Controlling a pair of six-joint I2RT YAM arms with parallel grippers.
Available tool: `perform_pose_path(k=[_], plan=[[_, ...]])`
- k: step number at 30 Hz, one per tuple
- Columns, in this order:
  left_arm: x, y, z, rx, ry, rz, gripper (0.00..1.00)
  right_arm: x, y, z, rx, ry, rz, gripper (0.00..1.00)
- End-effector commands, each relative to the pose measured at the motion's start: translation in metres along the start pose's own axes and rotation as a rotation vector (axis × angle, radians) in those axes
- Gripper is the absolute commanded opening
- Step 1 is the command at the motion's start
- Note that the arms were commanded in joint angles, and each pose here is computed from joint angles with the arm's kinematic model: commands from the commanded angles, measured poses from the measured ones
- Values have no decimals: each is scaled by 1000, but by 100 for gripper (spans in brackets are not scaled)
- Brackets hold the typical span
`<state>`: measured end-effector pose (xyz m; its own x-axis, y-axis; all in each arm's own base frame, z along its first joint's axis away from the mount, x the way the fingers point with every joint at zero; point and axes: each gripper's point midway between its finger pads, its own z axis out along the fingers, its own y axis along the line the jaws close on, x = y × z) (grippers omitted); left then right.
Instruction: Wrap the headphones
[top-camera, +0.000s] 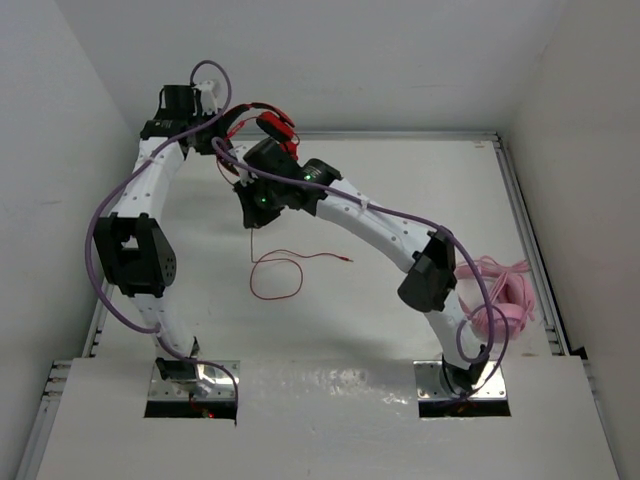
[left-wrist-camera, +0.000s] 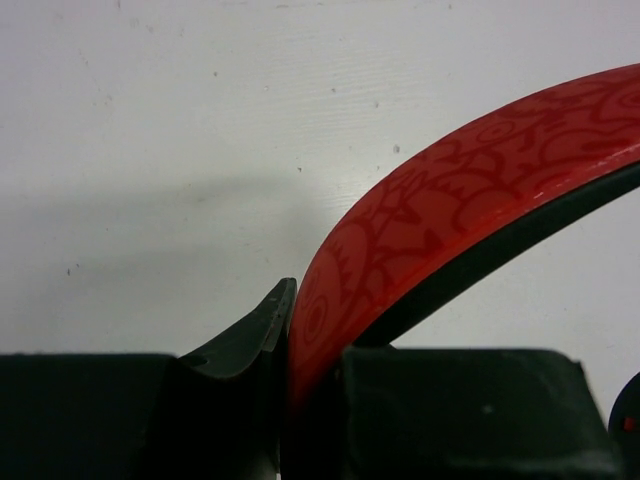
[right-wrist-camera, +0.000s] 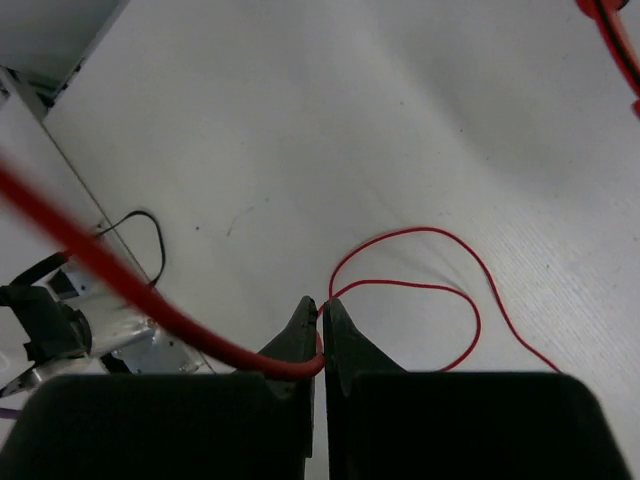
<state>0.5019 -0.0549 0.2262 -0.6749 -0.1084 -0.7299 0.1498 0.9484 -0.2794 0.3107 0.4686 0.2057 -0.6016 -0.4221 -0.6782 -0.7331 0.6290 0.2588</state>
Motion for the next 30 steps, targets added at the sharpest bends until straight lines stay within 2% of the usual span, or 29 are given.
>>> perform_pose_path(k=[1, 2, 4, 8, 14, 18, 22, 26, 30], plan=[[-29, -3, -18, -48, -106, 100, 0, -30, 16, -57, -83, -101, 77, 0], [-27, -3, -17, -45, -97, 40, 0, -9, 2, -49, -28, -52, 92, 0], [-16, -15, -11, 25, -56, -44, 0, 6, -12, -49, 34, -41, 103, 0], [-10, -45, -10, 184, -36, -176, 0, 4, -24, -26, 86, -8, 122, 0], [-21, -68, -28, 282, -35, -229, 0, 22, -29, 2, 92, 31, 154, 0], [-22, -81, -34, 349, -9, -290, 0, 46, -44, -2, 156, 64, 149, 0], [-29, -76, -38, 387, -23, -325, 0, 64, -60, -12, 239, 71, 137, 0], [-30, -87, -46, 464, -16, -342, 0, 62, -68, -25, 273, -7, 131, 0], [-33, -95, -52, 545, -11, -389, 0, 68, -77, -29, 314, -30, 132, 0]])
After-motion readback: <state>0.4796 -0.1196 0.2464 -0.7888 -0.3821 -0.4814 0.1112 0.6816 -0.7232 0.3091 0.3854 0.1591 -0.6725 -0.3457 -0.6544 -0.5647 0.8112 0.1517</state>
